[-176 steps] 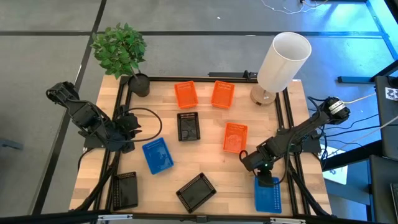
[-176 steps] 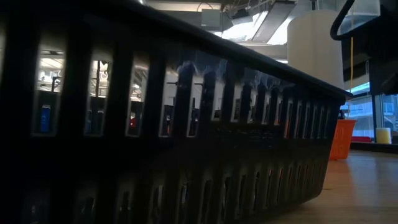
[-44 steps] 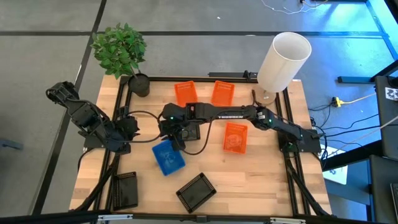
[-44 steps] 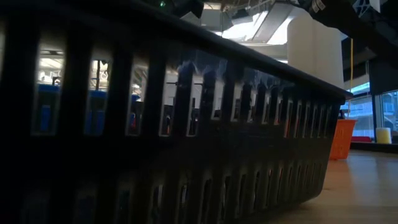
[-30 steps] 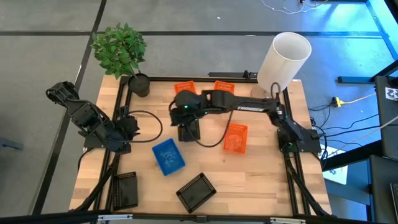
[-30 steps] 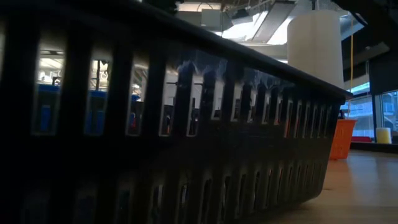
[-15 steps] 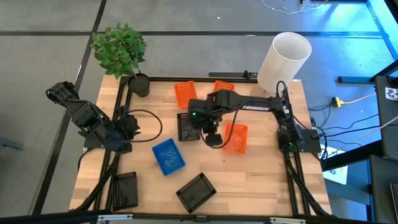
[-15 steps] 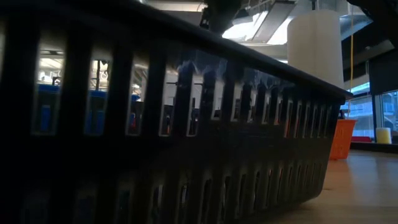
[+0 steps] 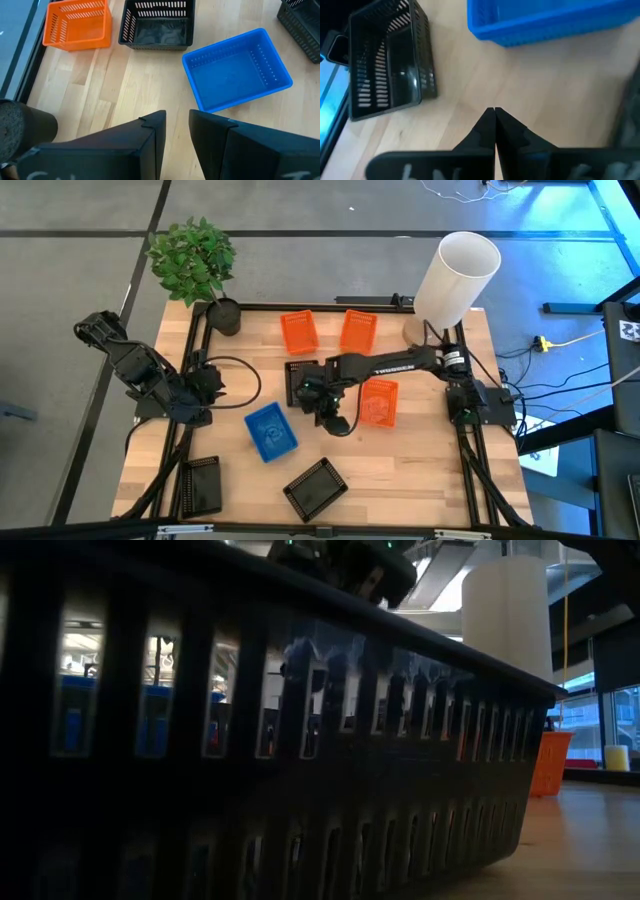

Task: Stack baskets by color
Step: Stack the bottom blue bin on top of the top blue bin, then stack the bottom right black bin on top of the top right black bin

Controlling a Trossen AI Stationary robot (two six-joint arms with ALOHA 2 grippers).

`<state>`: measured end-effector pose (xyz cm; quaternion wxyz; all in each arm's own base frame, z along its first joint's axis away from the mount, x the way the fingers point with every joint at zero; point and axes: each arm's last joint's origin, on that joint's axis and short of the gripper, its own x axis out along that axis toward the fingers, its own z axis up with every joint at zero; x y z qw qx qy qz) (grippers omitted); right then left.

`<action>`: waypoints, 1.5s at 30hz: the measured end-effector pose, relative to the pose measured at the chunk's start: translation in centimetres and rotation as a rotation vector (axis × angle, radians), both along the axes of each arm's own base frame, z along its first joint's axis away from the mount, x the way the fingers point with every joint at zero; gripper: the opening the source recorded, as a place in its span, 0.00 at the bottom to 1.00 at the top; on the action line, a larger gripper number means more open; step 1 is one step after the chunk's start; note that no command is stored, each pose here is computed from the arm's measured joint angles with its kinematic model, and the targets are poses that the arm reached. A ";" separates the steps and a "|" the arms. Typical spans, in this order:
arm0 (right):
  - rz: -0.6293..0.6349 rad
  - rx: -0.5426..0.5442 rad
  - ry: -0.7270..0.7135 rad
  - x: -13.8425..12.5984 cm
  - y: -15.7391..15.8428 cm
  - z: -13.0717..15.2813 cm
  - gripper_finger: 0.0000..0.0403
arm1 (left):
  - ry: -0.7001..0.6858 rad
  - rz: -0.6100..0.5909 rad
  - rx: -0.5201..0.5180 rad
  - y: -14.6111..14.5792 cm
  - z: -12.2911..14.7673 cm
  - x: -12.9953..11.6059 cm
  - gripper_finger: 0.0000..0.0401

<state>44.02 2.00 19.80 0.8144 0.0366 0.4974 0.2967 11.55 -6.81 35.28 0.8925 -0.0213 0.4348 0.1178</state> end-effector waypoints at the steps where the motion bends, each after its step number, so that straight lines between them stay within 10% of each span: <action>1: 0.009 0.006 -0.028 0.1 0.2 -0.4 0.00 | 0.000 0.000 0.000 0.0 0.0 0.0 0.19; 30: 0.259 0.056 -0.519 3.8 2.7 -5.2 0.00 | -0.005 0.026 -0.020 0.0 0.0 0.0 0.19; 45: -0.029 -0.031 -0.469 4.5 0.3 -0.1 0.00 | -0.008 0.041 -0.030 0.0 0.0 0.0 0.19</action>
